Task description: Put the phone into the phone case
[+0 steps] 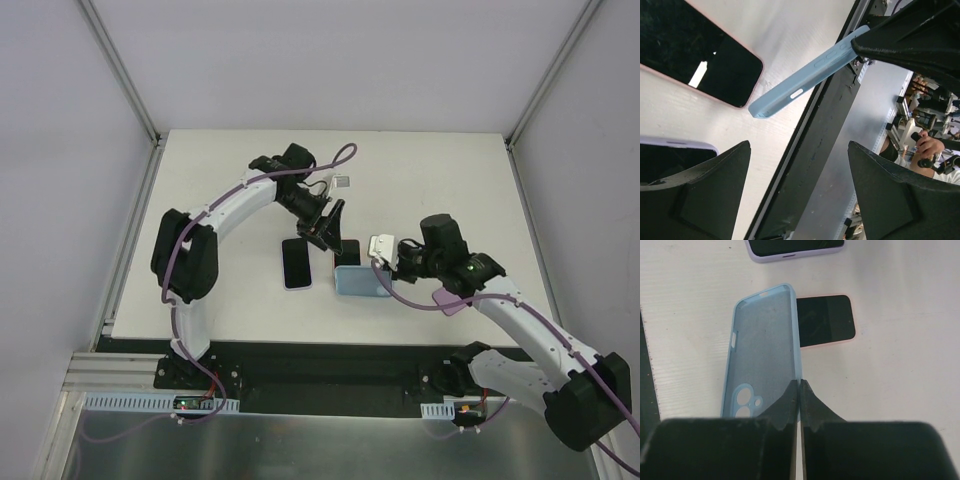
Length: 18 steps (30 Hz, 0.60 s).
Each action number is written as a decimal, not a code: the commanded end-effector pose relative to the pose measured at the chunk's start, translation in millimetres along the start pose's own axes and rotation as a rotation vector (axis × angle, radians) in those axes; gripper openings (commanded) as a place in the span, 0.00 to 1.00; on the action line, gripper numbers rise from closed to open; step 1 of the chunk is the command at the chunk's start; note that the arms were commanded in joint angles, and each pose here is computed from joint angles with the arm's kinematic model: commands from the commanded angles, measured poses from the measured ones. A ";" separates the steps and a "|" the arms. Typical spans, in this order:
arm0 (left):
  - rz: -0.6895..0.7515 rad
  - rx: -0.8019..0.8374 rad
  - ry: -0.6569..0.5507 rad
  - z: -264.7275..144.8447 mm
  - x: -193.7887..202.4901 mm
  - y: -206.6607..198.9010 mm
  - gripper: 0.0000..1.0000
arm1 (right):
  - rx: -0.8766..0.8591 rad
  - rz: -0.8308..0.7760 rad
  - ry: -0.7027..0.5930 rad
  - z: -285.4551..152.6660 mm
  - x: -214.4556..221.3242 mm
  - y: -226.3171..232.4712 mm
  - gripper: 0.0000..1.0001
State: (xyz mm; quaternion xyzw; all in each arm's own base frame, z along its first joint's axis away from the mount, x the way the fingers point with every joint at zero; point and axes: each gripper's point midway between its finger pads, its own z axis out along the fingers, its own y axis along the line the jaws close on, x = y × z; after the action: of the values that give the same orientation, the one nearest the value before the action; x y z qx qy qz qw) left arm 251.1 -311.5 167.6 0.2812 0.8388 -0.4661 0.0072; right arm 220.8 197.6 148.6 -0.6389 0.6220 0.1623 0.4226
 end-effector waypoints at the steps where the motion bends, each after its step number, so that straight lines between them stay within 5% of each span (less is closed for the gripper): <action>1: 0.160 0.054 0.012 8.3 -8.5 -21.5 0.78 | -0.113 -0.012 -0.032 -2.5 -6.1 20.5 0.02; 6: 0.355 0.159 0.057 26.9 11.8 -35.3 0.76 | -0.129 -0.029 -0.086 -12.4 -18.7 27.9 0.01; 18: 0.298 0.113 0.105 52.6 10.7 -1.8 0.71 | -0.027 0.025 -0.031 -12.0 -5.3 2.7 0.01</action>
State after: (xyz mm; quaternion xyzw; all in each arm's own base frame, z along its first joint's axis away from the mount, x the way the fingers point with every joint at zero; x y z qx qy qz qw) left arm 218.8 -348.0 144.5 0.4207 0.7559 -0.5016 0.0053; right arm 195.1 191.6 149.5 -0.6479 0.6141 0.2007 0.4034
